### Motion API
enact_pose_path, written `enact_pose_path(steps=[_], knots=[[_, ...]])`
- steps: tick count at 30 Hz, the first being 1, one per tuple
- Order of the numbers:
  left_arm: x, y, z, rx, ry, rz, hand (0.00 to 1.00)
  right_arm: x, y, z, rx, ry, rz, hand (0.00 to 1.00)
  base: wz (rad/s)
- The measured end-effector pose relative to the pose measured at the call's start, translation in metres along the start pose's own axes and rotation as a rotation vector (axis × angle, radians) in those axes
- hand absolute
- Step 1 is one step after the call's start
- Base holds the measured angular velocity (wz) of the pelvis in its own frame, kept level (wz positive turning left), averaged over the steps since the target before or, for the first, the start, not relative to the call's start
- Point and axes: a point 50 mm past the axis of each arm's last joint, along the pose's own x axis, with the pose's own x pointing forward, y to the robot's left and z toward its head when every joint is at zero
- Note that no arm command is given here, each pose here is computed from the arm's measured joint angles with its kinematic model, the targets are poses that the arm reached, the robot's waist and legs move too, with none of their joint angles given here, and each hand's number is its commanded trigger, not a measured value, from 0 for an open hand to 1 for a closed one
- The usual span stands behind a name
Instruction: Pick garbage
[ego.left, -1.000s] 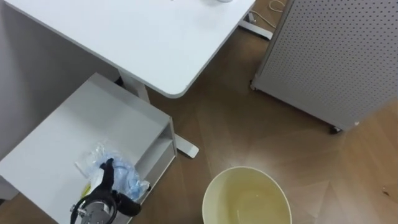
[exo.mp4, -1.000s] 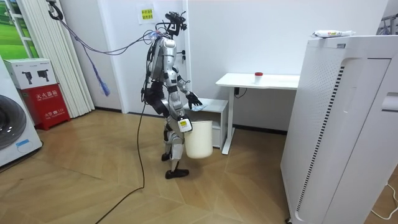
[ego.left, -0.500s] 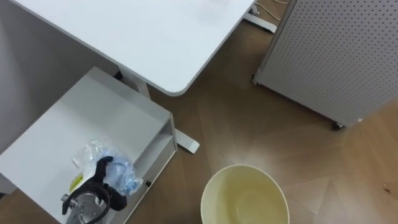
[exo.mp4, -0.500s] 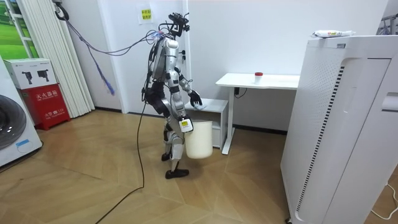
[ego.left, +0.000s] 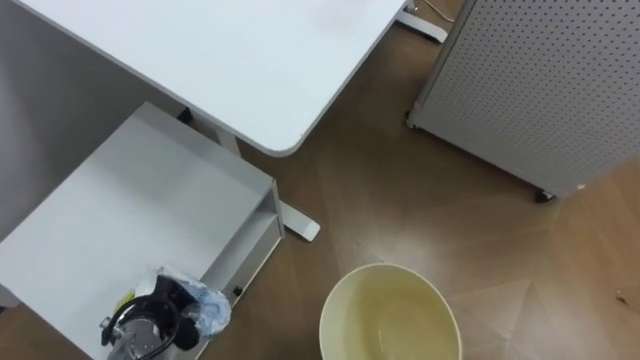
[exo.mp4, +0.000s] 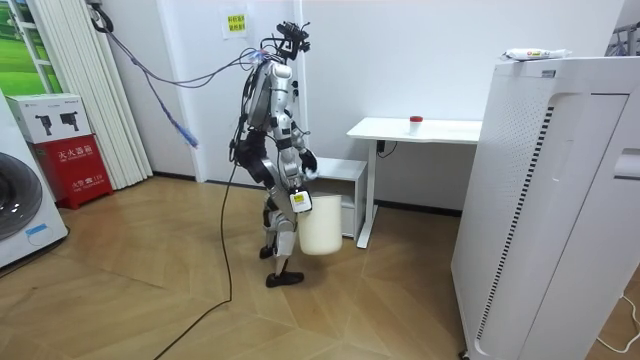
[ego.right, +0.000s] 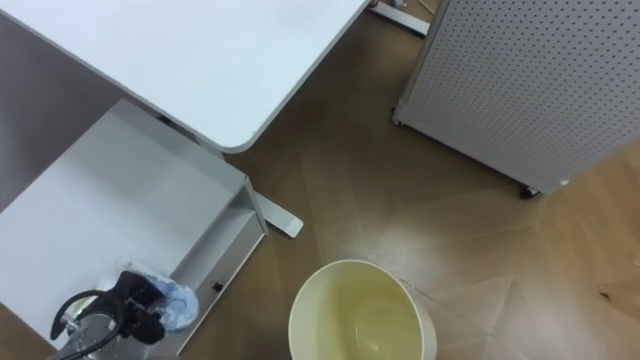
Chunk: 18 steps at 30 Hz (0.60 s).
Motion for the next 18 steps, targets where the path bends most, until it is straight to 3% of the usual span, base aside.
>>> enact_pose_path(steps=[10,18], knots=[[-0.005,-0.018,0.008,-0.065,-0.042,-0.067,1.0,0.002,0.008,0.003,-0.012,-0.012,0.019,1.0,0.0],[-0.029,-0.073,0.042,-0.084,-0.25,-0.264,1.0,0.003,0.032,0.001,-0.074,-0.028,0.087,1.0,-0.04]])
